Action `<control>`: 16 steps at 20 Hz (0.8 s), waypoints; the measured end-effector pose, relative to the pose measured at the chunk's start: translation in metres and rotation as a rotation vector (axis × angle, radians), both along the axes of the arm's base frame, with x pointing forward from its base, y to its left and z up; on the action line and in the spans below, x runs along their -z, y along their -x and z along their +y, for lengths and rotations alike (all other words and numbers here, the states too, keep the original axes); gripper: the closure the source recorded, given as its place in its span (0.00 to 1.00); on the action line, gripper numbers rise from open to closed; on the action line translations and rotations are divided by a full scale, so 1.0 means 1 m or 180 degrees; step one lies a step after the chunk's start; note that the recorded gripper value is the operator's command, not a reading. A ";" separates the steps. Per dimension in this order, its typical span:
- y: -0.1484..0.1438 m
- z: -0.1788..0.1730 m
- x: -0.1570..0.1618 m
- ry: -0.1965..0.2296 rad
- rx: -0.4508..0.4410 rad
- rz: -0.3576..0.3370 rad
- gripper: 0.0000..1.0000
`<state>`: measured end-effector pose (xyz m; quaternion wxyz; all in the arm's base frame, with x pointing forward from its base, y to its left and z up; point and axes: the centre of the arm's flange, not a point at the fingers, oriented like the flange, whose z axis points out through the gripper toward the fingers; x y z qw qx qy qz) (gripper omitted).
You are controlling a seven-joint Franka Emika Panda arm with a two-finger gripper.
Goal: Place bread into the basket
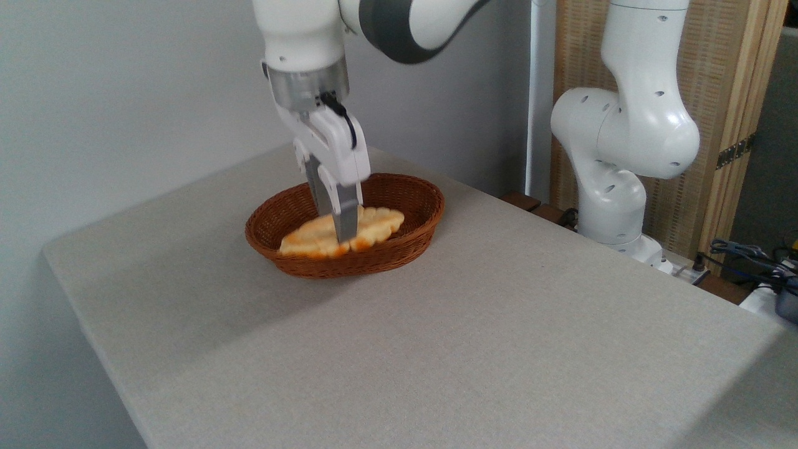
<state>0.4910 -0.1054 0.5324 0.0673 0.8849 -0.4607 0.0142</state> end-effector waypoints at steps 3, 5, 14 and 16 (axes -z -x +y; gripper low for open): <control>0.022 -0.041 -0.005 0.0026 0.0252 0.0138 0.45; 0.036 -0.066 -0.002 0.0019 0.0435 0.0232 0.44; 0.065 -0.136 0.060 -0.0122 0.0829 0.0672 0.00; 0.066 -0.140 0.067 -0.0138 0.0851 0.0717 0.00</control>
